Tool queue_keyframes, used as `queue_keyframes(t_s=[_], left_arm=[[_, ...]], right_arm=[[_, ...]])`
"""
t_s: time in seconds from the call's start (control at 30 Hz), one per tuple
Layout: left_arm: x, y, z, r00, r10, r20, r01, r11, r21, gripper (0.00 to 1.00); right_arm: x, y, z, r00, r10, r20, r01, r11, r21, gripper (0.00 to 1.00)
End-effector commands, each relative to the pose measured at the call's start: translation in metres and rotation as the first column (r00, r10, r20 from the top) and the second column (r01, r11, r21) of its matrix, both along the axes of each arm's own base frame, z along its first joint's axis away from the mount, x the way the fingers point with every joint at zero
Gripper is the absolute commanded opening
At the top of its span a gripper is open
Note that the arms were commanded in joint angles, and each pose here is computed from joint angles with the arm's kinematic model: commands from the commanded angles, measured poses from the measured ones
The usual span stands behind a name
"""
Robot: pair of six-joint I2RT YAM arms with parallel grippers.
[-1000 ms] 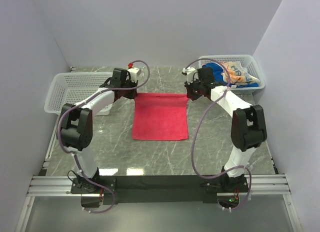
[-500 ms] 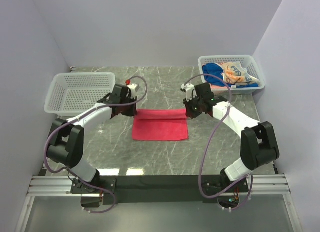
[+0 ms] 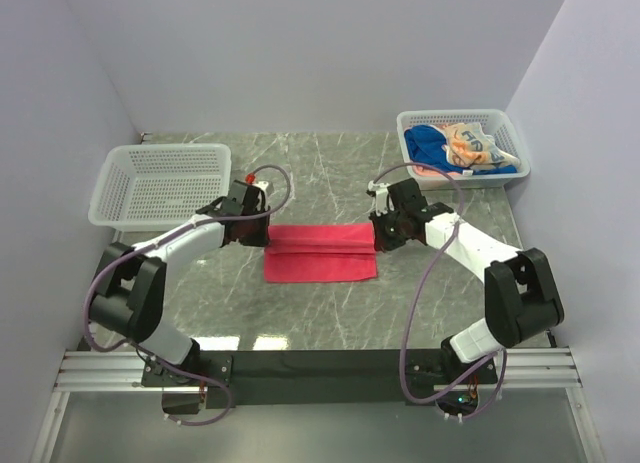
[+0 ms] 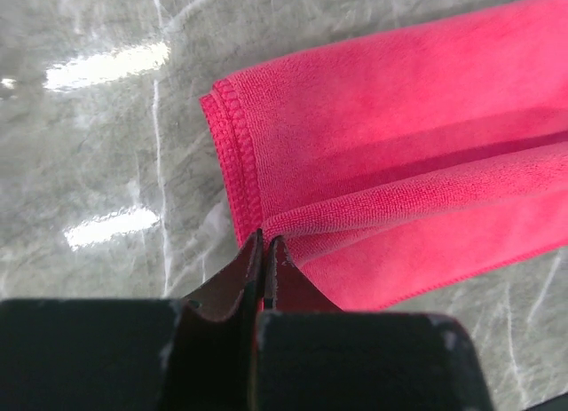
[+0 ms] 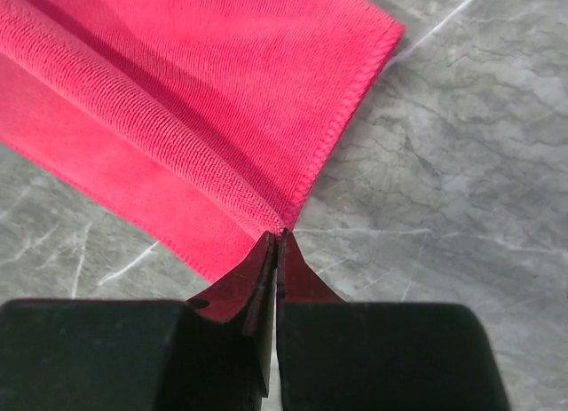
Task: Fold and stack the towels
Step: Fold the towel
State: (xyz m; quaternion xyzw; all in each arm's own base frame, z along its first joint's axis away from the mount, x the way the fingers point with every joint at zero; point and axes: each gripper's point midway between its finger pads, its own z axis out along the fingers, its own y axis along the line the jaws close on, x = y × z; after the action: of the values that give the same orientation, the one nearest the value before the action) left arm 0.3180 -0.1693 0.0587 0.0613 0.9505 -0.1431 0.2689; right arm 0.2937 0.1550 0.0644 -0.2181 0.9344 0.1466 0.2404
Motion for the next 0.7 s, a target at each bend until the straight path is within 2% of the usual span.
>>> queue_keyframes(t_s=[0.0,0.17,0.33,0.47,0.67], left_arm=[[0.006,0.011,0.030,0.996,0.053,0.076,-0.054,0.998,0.017,0.01],[-0.005,0.013,0.037,0.996,0.067,0.062,-0.067,0.998,0.000,0.01],[-0.028,0.011,0.027,0.995,0.097,0.020,-0.095,0.994,-0.061,0.01],[-0.039,0.012,0.014,0.992,0.125,-0.007,-0.125,0.990,-0.072,0.01],[-0.050,0.003,-0.012,0.989,0.129,-0.070,-0.134,0.989,-0.069,0.08]], right_arm=[[-0.001,-0.010,0.020,0.997,-0.067,0.041,0.068,0.998,-0.015,0.00],[-0.013,-0.015,0.017,0.993,-0.116,0.004,0.116,0.993,-0.016,0.00],[-0.021,-0.007,0.017,0.990,-0.138,-0.022,0.138,0.990,0.005,0.00],[-0.028,-0.003,0.007,0.982,-0.166,-0.093,0.169,0.985,0.020,0.00],[-0.031,-0.007,-0.017,0.958,-0.234,-0.167,0.231,0.972,-0.032,0.00]])
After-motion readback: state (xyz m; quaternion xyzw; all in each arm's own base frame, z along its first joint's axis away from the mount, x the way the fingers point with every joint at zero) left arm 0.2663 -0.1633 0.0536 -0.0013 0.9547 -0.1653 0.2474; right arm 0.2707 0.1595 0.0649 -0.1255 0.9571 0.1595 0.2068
